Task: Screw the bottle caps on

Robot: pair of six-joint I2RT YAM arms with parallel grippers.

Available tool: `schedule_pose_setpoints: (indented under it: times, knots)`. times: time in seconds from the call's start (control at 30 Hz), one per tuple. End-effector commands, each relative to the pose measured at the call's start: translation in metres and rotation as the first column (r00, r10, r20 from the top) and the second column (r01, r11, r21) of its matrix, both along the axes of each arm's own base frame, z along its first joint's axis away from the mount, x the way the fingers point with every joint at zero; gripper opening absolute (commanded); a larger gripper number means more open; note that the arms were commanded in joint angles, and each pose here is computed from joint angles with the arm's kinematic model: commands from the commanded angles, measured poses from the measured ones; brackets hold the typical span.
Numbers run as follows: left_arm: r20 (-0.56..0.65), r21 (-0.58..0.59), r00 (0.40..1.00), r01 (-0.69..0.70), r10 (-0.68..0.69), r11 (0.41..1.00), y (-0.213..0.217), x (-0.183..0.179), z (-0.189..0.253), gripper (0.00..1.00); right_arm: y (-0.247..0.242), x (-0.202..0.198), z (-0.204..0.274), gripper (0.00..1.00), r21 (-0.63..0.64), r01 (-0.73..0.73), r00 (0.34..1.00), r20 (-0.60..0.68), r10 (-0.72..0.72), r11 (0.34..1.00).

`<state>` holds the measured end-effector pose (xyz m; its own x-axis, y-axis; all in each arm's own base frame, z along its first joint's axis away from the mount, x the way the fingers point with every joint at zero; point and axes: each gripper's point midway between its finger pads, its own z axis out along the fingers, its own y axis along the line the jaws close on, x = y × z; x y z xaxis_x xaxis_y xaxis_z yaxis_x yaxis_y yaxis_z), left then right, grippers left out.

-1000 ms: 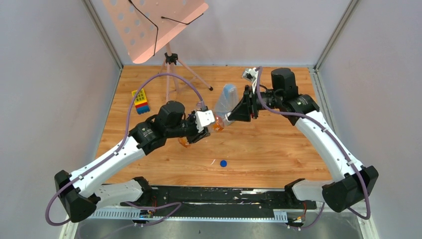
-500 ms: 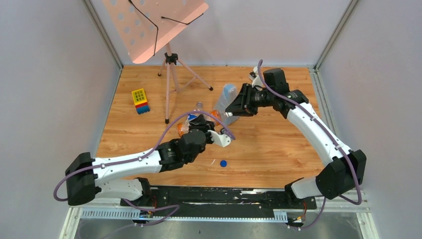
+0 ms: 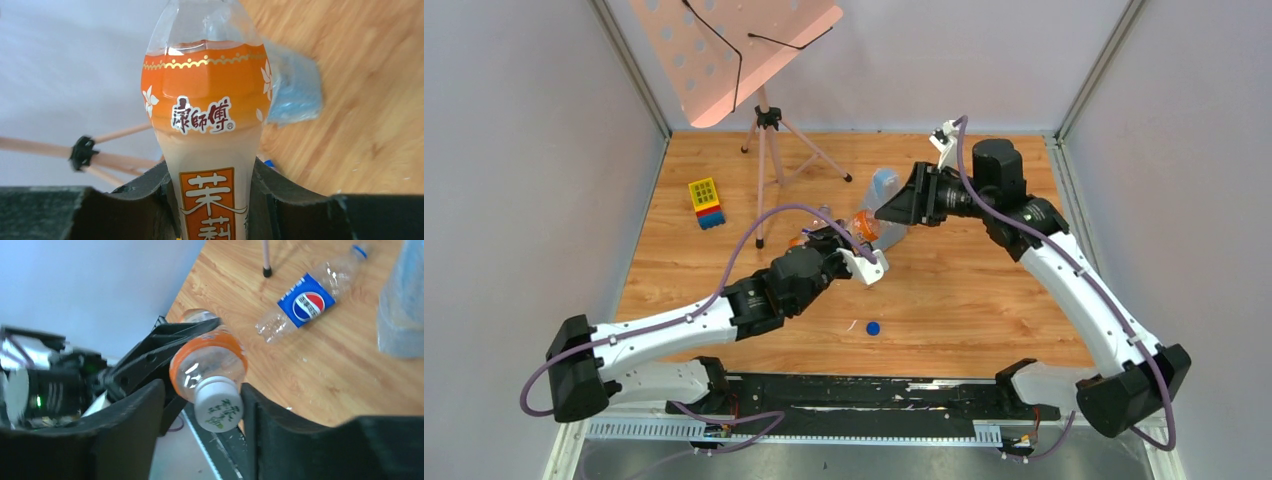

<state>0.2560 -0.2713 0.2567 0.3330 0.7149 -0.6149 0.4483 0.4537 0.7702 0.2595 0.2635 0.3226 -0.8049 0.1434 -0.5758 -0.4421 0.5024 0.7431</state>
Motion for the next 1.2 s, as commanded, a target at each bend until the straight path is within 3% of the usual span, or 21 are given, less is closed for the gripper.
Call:
schedule_pose_setpoints:
  times: [0.0, 0.1, 0.3, 0.4, 0.53, 0.8, 0.9, 1.17]
  knots:
    - [-0.224, -0.129, 0.922, 0.292, -0.315, 0.948, -0.028, -0.036, -0.006, 0.00, 0.005, -0.026, 0.045, 0.63, -0.003, -0.184, 0.895, 0.412, 0.169, 0.983]
    - [-0.313, -0.186, 0.857, 0.367, -0.409, 0.912, -0.025, -0.045, -0.009, 0.00, 0.001, -0.035, 0.046, 0.75, -0.025, -0.218, 0.836, 0.511, 0.200, 0.976]
    - [-0.423, -0.247, 0.756, 0.434, -0.499, 0.867, -0.016, -0.057, -0.012, 0.00, -0.004, -0.050, 0.057, 0.81, -0.059, -0.271, 0.734, 0.633, 0.246, 0.961]
    - [-0.469, -0.274, 0.710, 0.448, -0.525, 0.851, -0.013, -0.058, -0.014, 0.00, -0.010, -0.053, 0.056, 0.81, -0.103, -0.272, 0.673, 0.691, 0.266, 0.957]
    - [-0.494, -0.342, 0.621, 0.505, -0.609, 0.793, -0.014, -0.070, -0.005, 0.00, -0.017, -0.068, 0.045, 0.78, -0.198, -0.324, 0.545, 0.760, 0.354, 0.925]
    - [-0.549, -0.400, 0.492, 0.555, -0.675, 0.730, -0.017, -0.085, 0.000, 0.00, -0.023, -0.092, 0.024, 0.71, -0.322, -0.390, 0.341, 0.820, 0.460, 0.863]
    - [-0.572, -0.401, 0.462, 0.563, -0.678, 0.723, -0.019, -0.088, -0.002, 0.00, -0.024, -0.095, 0.022, 0.70, -0.343, -0.399, 0.303, 0.826, 0.476, 0.850]
    - [-0.559, -0.411, 0.453, 0.576, -0.694, 0.707, -0.021, -0.089, 0.007, 0.00, -0.021, -0.094, 0.017, 0.58, -0.356, -0.440, 0.312, 0.800, 0.512, 0.824]
